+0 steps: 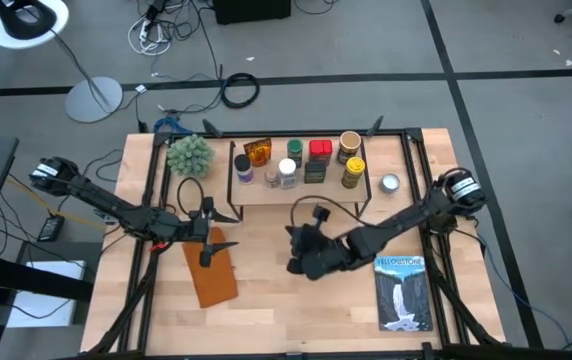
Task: Shelf spices
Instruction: Return to Home Position
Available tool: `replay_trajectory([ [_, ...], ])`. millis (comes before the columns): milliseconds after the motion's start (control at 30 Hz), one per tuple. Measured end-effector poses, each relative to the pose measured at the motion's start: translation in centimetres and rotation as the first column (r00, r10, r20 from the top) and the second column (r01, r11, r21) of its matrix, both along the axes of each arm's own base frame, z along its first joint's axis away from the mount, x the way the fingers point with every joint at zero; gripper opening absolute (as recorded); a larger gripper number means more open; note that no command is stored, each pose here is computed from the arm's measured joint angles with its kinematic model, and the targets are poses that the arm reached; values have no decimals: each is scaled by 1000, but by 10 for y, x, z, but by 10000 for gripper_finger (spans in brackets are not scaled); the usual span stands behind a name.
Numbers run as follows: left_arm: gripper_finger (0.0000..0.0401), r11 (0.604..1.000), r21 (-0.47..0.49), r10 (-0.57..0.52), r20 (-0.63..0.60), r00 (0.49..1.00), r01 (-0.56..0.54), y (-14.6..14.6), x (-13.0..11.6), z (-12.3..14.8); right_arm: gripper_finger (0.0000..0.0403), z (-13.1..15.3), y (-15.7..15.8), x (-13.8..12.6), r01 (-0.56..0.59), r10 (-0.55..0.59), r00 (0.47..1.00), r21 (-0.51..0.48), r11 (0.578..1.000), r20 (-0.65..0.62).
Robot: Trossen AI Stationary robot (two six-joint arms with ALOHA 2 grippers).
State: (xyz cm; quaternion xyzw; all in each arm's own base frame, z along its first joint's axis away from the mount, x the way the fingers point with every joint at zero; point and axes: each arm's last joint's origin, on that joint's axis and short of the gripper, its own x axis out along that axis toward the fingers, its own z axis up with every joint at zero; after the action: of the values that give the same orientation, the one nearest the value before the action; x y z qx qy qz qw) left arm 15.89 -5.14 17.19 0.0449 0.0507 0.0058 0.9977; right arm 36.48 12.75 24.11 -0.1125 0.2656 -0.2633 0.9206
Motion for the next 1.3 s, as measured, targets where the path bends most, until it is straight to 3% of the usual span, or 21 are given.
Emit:
replay_trajectory([
  [133, 284, 1000, 0, 0, 0, 1000, 0, 0, 0, 0, 1, -25, 10, -20, 44, -44, 999, 30, 999, 13],
  [233, 284, 1000, 0, -1, 0, 1000, 1, 0, 0, 0, 1, -40, 13, -39, 28, -29, 1000, 116, 993, 7],
  [333, 284, 1000, -1, -1, 0, 1000, 1, 0, 0, 0, 1, -49, 12, -53, -94, 87, 996, 265, 960, 37],
  [433, 284, 1000, -1, -1, 0, 1000, 1, 0, 0, 0, 1, -49, 6, -63, -285, 240, 957, 356, 890, 166],
  [500, 284, 1000, -1, -1, 0, 1000, 1, 0, 0, 0, 2, -49, 1, -71, -361, 281, 925, 357, 862, 255],
  [633, 284, 1000, -1, -1, 0, 1000, 1, 0, 0, 0, 9, -51, -8, -85, -393, 283, 900, 339, 855, 331],
  [1100, 284, 999, -46, 1, 39, 999, 1, 0, 0, 5, 20, -70, -17, -101, -330, 266, 932, 274, 903, 245],
  [1300, 284, 999, -53, -3, 36, 999, 5, 3, -8, 9, 24, -77, -29, -137, -422, 303, 884, 327, 845, 356],
])
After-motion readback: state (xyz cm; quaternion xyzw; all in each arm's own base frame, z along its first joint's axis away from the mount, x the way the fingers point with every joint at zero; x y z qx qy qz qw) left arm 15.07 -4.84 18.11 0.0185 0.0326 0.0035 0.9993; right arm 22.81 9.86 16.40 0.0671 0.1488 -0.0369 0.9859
